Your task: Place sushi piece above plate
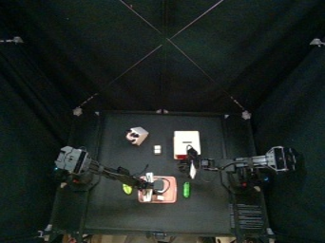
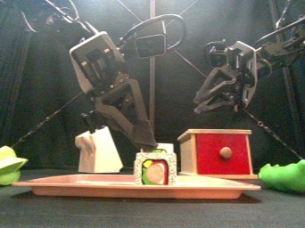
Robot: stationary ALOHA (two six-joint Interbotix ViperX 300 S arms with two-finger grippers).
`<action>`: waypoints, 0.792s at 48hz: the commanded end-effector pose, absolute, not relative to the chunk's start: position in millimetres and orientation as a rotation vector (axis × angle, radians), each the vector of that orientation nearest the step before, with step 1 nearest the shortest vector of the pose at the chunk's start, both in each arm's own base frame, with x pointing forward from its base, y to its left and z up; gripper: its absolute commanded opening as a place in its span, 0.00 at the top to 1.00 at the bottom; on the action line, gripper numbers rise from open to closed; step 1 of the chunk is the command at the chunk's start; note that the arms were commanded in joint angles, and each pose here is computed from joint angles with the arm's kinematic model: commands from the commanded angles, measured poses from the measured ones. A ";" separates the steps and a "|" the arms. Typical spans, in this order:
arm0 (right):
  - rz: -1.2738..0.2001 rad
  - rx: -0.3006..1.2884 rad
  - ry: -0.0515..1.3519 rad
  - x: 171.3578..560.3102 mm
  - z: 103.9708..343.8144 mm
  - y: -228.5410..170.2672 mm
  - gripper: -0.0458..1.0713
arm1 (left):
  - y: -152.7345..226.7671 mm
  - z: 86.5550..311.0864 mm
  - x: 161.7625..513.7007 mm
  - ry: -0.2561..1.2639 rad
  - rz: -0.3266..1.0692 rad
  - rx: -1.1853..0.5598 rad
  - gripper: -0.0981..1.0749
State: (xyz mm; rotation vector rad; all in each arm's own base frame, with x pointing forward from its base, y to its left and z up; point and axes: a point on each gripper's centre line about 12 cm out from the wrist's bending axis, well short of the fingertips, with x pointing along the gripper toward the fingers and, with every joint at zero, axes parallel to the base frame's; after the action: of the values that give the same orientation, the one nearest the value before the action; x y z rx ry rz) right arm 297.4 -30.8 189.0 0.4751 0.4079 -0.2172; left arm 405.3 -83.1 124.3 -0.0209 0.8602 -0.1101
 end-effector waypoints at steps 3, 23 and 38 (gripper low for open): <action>-0.213 0.478 0.372 301.8 199.9 -31.8 0.29 | -80.6 144.4 406.7 0.824 -0.107 -0.014 0.35; -0.211 0.477 0.362 304.2 203.7 -32.5 0.29 | 3.7 166.2 396.6 0.845 0.054 0.136 0.35; -0.212 0.477 0.374 308.9 200.3 -32.4 0.29 | 58.8 135.9 393.8 0.847 0.128 0.106 0.35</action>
State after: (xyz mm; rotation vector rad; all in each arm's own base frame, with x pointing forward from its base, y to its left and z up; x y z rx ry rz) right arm 303.2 -31.4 190.7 0.4793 0.4044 -0.2186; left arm 390.3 48.8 132.9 0.1045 0.8843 0.1221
